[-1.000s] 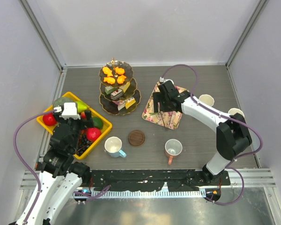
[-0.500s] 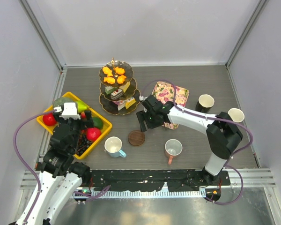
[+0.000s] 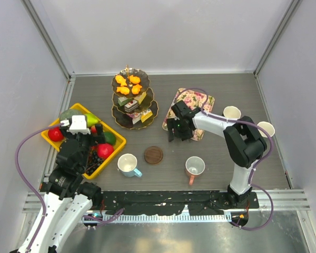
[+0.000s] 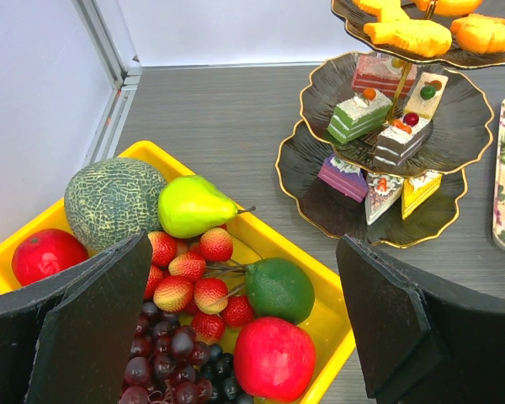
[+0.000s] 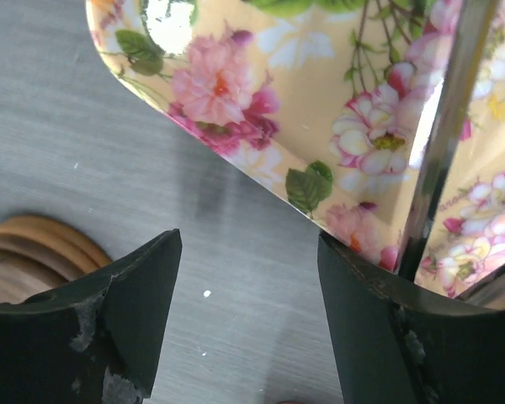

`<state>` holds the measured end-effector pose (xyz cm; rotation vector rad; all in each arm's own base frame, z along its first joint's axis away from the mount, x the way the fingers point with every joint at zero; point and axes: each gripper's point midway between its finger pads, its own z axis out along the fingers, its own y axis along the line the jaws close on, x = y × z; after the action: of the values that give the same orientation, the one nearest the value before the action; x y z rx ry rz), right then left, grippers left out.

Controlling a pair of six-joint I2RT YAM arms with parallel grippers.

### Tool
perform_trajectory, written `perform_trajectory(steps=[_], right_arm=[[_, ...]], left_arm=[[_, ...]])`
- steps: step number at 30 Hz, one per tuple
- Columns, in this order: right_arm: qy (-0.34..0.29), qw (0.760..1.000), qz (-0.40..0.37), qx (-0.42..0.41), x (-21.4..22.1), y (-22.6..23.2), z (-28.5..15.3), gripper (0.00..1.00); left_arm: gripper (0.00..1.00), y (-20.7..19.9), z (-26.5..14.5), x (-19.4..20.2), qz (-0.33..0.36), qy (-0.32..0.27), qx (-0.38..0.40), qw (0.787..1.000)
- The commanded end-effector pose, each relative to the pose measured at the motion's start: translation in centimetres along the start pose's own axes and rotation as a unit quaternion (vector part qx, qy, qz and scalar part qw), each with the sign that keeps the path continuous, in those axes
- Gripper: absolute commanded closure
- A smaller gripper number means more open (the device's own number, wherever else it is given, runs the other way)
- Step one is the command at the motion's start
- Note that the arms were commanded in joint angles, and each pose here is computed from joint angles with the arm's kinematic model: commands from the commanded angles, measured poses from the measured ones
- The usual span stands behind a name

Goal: Serve the afternoon tea

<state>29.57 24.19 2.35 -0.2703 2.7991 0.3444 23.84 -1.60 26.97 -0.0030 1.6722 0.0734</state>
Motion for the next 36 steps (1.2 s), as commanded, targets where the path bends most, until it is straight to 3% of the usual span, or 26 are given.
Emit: perform_trajectory(steps=[1,13,24,32,36], right_arm=[[-0.045,0.998,0.052,0.014,-4.2,-2.3,0.6,0.27],[-0.107,0.976,0.175,0.071,-12.9,-10.2,1.3,0.25],[-0.132,0.954,0.235,0.131,-14.8,-17.0,0.2,0.23],[-0.177,0.961,0.189,0.097,-16.2,-14.8,-3.7,0.23],[-0.182,0.974,0.134,0.030,-16.7,-10.5,-4.4,0.24]], left_arm=[[0.01,-0.1,0.3,-1.0,-0.007,-0.020,-0.001,1.000],[0.01,-0.2,0.7,-0.6,-0.001,-0.010,-0.002,1.000],[0.01,-0.2,0.8,-0.5,0.001,-0.007,-0.002,1.000],[0.01,-0.2,0.8,-0.5,0.000,-0.008,-0.003,1.000],[0.01,-0.2,0.7,-0.7,0.000,-0.010,-0.002,1.000]])
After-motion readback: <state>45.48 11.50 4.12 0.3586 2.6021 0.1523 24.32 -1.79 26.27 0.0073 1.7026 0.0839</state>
